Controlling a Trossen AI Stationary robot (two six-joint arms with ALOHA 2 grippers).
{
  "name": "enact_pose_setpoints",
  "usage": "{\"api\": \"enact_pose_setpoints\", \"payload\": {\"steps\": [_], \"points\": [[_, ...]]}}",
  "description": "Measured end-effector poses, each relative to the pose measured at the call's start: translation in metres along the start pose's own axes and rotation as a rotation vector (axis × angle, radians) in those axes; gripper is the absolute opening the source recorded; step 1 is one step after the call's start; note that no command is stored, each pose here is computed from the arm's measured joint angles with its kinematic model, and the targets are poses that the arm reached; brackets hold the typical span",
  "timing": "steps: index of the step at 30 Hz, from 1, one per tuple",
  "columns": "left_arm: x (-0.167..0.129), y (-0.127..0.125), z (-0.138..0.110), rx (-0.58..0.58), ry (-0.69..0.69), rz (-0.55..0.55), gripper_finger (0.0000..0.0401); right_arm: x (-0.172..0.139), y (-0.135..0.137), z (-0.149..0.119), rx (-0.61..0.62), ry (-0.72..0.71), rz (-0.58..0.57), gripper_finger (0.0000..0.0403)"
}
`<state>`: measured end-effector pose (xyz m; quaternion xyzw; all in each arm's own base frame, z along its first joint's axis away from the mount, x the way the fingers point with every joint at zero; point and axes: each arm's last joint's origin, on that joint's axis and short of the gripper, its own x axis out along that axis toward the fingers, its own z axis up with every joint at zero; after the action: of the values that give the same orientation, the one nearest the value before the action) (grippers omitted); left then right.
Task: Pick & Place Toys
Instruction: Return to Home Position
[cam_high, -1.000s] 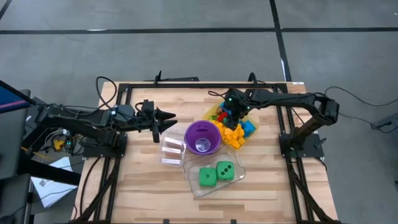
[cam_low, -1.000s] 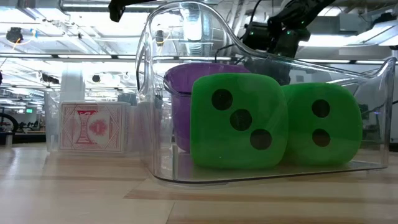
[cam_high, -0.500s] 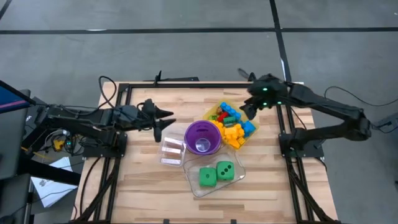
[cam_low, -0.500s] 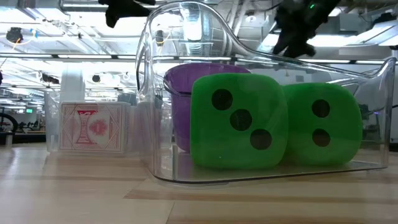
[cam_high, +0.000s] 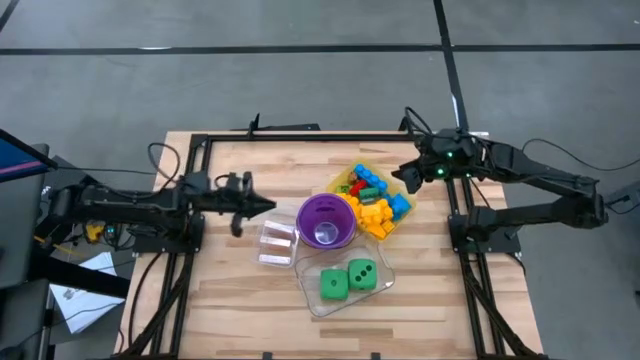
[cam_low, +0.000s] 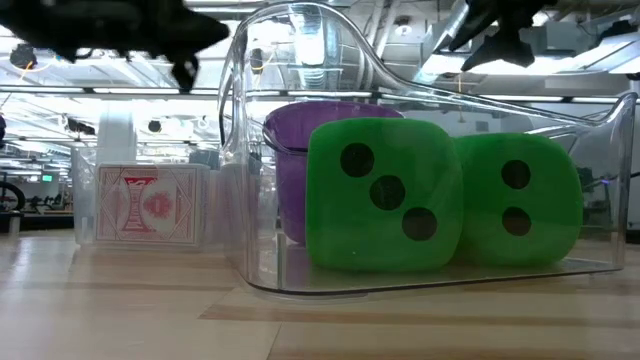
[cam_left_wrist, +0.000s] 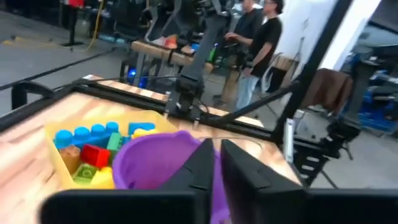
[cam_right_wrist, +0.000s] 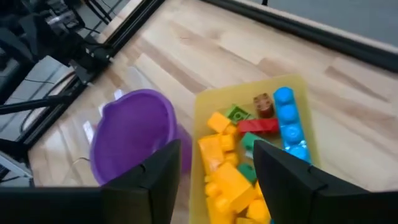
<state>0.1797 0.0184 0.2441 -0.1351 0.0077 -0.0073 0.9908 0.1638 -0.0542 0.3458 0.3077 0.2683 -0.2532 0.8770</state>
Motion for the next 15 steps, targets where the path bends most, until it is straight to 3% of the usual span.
{"api": "enact_pose_setpoints", "payload": {"steps": [2,8,15], "points": [[-0.013,-0.001,-0.008,0.004,-0.018,-0.014,0.0008,0.001,0.004,-0.002,0.015,0.006,0.004,0.019],[-0.053,-0.003,-0.017,0.023,-0.148,-0.007,0.0001,0.009,0.015,-0.009,0.02,0.048,0.011,0.0183],[-0.082,-0.004,-0.028,0.091,-0.141,0.002,0.0001,0.008,0.021,-0.015,0.084,0.082,0.027,0.0174]]}}
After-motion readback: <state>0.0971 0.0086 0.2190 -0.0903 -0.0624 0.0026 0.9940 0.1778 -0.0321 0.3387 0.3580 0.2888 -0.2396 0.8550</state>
